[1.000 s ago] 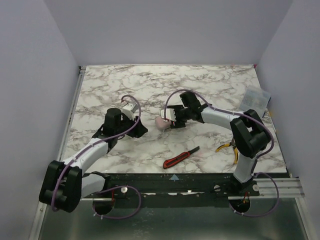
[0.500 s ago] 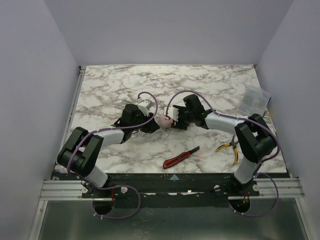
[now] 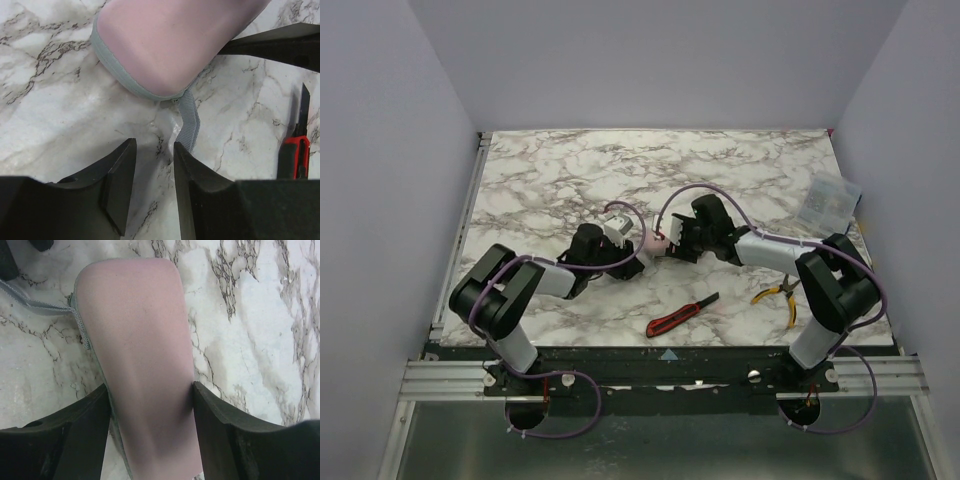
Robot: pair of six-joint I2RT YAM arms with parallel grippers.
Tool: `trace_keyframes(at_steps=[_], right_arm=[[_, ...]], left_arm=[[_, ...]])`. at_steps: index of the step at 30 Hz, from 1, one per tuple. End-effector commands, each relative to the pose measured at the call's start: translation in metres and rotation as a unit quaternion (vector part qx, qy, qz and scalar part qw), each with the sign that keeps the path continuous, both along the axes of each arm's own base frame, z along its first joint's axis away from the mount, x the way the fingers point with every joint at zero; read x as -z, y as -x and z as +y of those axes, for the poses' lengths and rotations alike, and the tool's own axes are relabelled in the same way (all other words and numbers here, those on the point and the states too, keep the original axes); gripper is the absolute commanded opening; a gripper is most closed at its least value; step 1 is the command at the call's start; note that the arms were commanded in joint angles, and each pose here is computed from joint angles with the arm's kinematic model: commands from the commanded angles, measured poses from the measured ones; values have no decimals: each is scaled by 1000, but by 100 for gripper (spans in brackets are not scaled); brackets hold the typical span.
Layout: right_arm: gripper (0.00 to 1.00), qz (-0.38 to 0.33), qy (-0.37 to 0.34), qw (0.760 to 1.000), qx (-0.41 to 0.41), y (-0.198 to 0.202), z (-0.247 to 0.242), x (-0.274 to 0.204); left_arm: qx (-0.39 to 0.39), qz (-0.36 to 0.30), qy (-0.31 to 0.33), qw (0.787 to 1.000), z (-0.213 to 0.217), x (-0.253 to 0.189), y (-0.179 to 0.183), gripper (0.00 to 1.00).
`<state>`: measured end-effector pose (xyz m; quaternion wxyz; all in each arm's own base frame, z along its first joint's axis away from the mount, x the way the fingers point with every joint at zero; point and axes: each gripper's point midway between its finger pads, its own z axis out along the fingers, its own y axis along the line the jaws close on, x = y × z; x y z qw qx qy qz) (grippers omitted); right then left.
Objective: Open the umbrella
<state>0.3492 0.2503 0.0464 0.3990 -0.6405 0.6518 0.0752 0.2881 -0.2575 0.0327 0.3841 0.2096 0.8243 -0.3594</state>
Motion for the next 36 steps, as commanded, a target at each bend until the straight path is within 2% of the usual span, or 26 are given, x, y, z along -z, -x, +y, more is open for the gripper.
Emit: trace_keyframes(at_steps=[1, 6, 15, 27, 31, 34, 36], right_arm=[[62, 92, 42, 994, 35, 35, -25, 38], [61, 106, 39, 993, 42, 38, -25, 41], [60, 123, 37, 991, 34, 48, -25, 43], [57, 143, 39, 988, 39, 56, -28, 47], [56, 151, 38, 987, 41, 61, -29, 50], [55, 153, 39, 987, 44, 61, -30, 51], [55, 150, 42, 987, 43, 61, -31, 52]], left_arm=[[10, -54, 4, 998, -11, -5, -7, 39], [17, -76, 13, 997, -24, -4, -12, 42], [9, -87, 3, 996, -37, 0, -14, 38], [-23, -72, -10, 997, -36, -1, -18, 17], [-18, -81, 6, 997, -41, -12, -20, 12], [-17, -95, 20, 995, -48, -26, -28, 1], [-28, -95, 24, 995, -49, -31, -34, 0]])
